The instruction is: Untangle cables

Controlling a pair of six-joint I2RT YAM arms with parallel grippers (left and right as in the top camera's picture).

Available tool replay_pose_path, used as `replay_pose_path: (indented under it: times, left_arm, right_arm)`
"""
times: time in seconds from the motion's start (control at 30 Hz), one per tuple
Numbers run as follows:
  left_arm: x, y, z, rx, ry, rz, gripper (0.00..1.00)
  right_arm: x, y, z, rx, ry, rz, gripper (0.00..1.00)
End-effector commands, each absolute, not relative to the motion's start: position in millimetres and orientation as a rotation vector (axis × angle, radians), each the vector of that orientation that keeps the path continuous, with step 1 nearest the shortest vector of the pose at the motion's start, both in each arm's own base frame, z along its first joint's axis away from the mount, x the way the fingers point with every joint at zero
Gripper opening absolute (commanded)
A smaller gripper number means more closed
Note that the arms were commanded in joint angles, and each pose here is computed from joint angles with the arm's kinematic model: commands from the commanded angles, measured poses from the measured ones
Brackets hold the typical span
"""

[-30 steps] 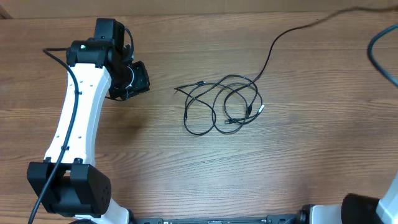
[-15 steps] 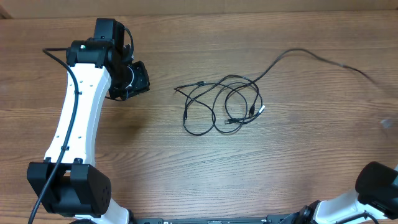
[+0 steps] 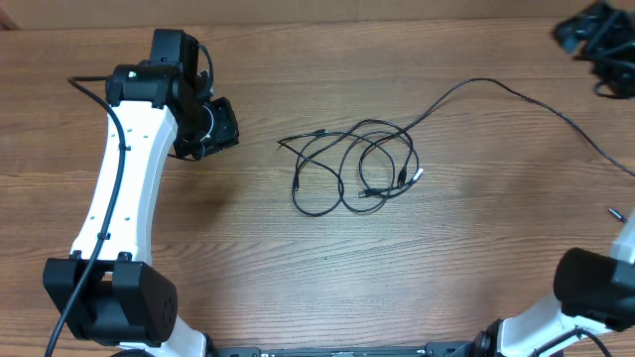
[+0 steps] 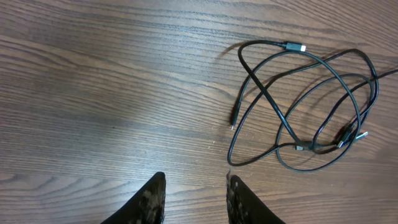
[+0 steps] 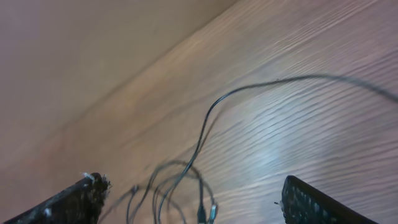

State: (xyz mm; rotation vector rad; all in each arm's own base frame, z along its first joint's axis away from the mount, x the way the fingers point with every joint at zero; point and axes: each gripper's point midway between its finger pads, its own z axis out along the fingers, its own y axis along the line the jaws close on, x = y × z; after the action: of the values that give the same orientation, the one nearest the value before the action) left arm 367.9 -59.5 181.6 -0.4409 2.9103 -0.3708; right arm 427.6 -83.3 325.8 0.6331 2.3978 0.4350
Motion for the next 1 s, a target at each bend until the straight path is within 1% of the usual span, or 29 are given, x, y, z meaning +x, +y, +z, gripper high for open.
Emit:
replay_pose_path:
  times: [0.0, 0.37, 0.67, 0.77, 0.9, 0.97]
  left_arm:
    - [368, -65, 184, -0.428, 2.910, -0.372, 0.32]
    - [368, -69, 184, -0.412, 2.912, -0.373, 0.34]
    - [369, -69, 184, -0.410, 2.907, -0.374, 0.36]
    - [369, -69, 184, -0.410, 2.908, -0.373, 0.39]
    - [369, -69, 184, -0.409, 2.908, -0.373, 0.40]
    - [369, -69, 184, -0.407, 2.909, -0.373, 0.40]
  right_arm:
    - [436, -70, 290, 0.598, 2.499, 0.478, 0.88]
    - [457, -30, 179, 0.559, 2.704, 0.546, 0.90]
    - [482, 3, 118, 0.426, 2.675, 0.546, 0.88]
    - [490, 11, 99, 0.385, 2.635, 0.536, 0.86]
    - [494, 7, 75, 0.445, 2.595, 0.473, 0.84]
    - [497, 10, 67, 0.468, 2.563, 0.479, 0.79]
